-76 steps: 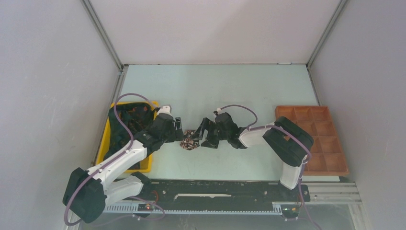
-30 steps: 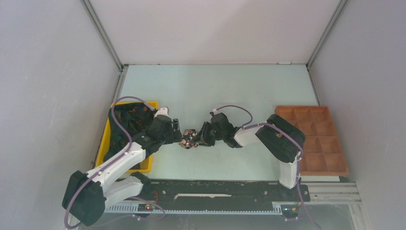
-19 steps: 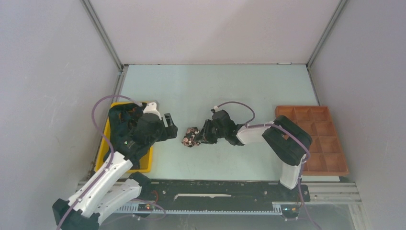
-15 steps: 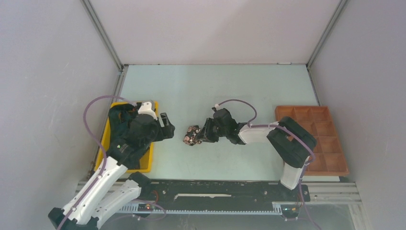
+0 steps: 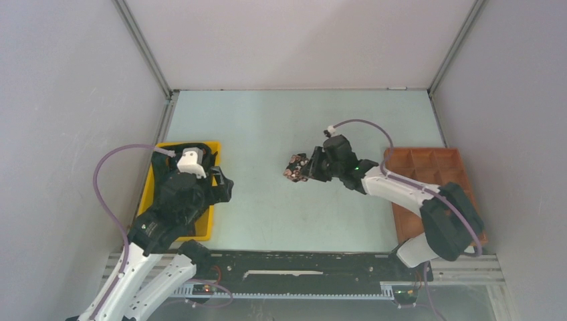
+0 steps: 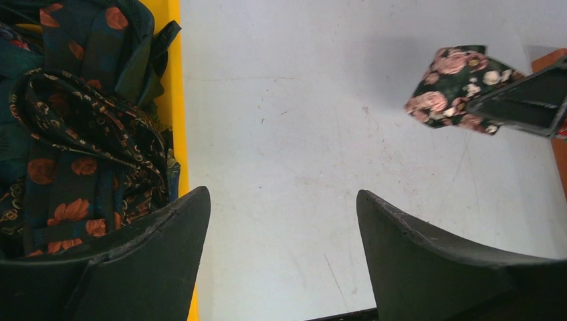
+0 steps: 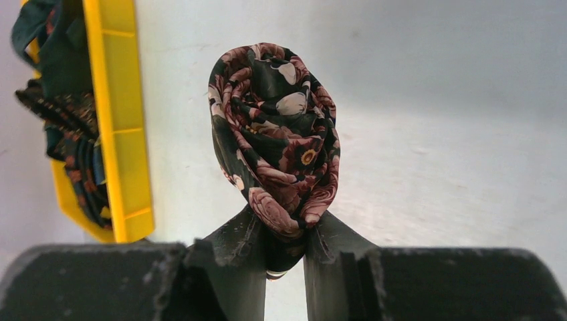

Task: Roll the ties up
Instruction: Pick up the tie at the center of the board, then place the tie in the storage box.

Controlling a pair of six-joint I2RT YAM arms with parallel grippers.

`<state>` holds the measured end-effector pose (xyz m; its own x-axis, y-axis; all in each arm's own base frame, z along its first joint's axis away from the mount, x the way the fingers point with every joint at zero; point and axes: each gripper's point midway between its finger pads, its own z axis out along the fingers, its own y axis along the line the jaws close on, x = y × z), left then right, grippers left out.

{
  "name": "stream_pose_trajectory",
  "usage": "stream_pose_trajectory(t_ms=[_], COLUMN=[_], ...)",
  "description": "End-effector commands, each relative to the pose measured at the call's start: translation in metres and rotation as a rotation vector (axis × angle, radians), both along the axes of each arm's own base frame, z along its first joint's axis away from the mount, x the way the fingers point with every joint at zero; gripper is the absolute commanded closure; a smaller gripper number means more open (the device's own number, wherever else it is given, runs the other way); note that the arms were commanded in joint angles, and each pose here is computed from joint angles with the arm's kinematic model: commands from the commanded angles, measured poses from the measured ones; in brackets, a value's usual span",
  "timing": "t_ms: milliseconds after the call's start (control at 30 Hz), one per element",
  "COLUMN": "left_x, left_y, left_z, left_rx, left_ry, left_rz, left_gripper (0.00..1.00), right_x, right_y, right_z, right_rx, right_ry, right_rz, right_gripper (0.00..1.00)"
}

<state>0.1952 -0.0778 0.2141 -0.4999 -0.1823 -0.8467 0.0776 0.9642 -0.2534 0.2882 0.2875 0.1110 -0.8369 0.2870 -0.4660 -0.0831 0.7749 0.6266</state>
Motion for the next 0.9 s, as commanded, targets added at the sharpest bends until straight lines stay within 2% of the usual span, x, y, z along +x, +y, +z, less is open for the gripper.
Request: stream_pose_trajectory(t_ms=[0, 433, 600, 867], left_x=[0.002, -0.002, -0.003, -0.005], left_y=[0.005, -0.001, -0.003, -0.005], left_z=[0.016, 0.017, 0.019, 0.021], left_rx=[0.027, -0.012, -0.024, -0.037], left_ry=[-0.067, -0.101, -0.112, -0.128], left_rz=[-0.014, -0.048, -0.063, -0.076], left_gripper=[0.13, 0.01, 0.00, 0.00], right_x=[0.014, 0.025, 0.027, 0.035], right_y=[-0.062, -0.239, -0.298, -0.359], right_z=[0.020, 0.041, 0.047, 0.045], right_rx=[-0.169, -0.355, -0.379, -0.436], right_ry=[-0.082, -0.075, -0.068, -0.013], right_rz=[-0.103, -0.494, -0.644, -0.788], right_gripper=[0.82, 0.82, 0.82, 0.82])
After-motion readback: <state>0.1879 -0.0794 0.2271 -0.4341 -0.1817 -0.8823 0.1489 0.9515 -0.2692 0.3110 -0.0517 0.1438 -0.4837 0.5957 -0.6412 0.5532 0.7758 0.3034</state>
